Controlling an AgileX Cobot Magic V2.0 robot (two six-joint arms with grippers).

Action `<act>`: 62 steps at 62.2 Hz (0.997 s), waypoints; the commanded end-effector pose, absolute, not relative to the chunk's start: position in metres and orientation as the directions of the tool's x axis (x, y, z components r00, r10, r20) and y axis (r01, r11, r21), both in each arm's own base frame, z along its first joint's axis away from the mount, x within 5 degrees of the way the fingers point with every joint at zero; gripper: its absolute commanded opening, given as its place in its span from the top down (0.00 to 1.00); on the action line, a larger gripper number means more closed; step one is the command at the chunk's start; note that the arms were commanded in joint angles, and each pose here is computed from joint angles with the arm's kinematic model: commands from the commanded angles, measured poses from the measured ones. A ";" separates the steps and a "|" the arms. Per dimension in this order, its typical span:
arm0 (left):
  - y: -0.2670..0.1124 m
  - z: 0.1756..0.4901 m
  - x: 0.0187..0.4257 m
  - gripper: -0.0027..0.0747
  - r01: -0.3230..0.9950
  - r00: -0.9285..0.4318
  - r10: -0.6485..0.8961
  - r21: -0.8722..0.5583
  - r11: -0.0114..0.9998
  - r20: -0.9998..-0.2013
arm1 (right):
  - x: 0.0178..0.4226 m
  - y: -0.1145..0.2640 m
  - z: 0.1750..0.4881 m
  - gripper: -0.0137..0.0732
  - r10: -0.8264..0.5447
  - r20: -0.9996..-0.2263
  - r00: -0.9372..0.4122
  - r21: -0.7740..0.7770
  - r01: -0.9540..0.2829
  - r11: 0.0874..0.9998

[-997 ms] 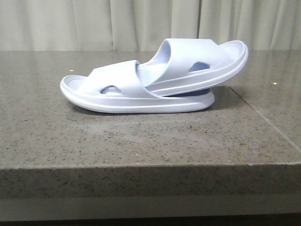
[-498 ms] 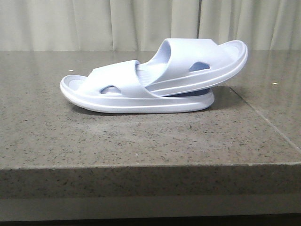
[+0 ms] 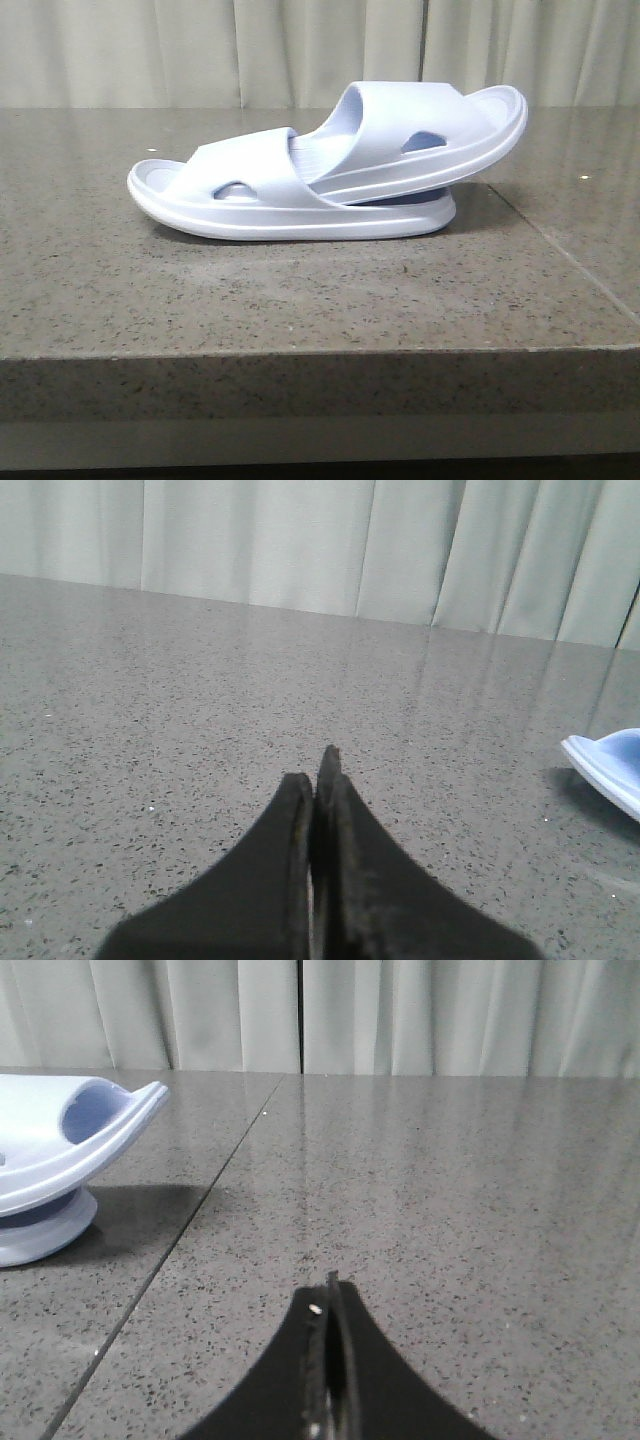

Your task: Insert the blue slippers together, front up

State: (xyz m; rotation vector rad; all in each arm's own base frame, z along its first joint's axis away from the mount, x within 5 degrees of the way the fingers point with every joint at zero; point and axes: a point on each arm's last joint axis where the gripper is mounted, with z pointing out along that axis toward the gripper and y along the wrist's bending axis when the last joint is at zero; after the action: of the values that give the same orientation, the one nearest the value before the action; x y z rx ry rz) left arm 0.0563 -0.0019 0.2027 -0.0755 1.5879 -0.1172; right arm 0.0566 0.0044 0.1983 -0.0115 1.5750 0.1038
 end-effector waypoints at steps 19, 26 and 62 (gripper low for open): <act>-0.001 0.208 0.055 0.99 0.032 0.068 -0.134 -0.132 0.991 -0.989 | 0.054 0.003 0.214 0.92 0.052 -0.985 0.166 0.041 -0.067 0.997; -0.001 0.208 0.055 0.99 0.032 0.068 -0.134 -0.132 0.991 -0.989 | 0.054 0.003 0.215 0.92 0.052 -0.984 0.170 0.041 -0.067 0.997; -0.001 0.208 0.055 0.99 0.032 0.068 -0.134 -0.132 0.991 -0.989 | 0.054 0.003 0.215 0.92 0.052 -0.984 0.170 0.041 -0.067 0.997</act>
State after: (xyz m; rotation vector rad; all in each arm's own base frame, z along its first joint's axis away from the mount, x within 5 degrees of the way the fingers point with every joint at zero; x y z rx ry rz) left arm 0.0563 -0.0019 0.2028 -0.0755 1.5870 -0.1172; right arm 0.0564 0.0038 0.2044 -0.0117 1.5072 0.0960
